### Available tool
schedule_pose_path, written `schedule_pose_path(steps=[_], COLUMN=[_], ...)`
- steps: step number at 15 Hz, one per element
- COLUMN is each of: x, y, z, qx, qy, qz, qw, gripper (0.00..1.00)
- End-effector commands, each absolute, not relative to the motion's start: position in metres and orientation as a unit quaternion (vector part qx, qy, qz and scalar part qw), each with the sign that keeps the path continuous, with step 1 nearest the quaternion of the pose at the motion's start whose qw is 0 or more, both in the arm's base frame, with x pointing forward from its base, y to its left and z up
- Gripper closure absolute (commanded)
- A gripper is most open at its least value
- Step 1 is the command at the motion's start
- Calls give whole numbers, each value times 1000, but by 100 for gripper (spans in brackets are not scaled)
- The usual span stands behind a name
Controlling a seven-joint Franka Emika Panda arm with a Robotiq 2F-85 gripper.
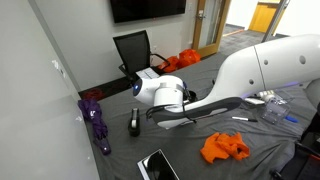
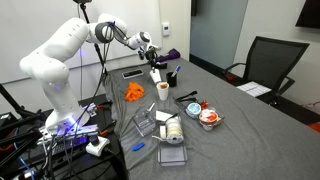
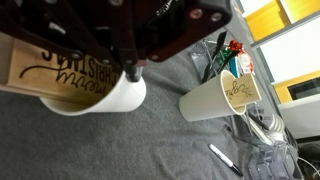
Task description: Place the fallen cup vertically upright
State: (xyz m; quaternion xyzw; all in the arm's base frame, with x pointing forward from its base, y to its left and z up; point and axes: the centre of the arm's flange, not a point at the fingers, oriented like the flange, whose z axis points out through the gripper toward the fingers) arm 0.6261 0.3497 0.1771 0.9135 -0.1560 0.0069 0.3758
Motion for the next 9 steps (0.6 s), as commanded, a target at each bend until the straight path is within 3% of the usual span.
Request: schedule_pose_path(steps=[1, 9], x=[625, 624], y=[343, 329], z=[200, 238], qx=[923, 961], qy=[-127, -91], qz=[4, 22], qw=[364, 261], gripper=[99, 99])
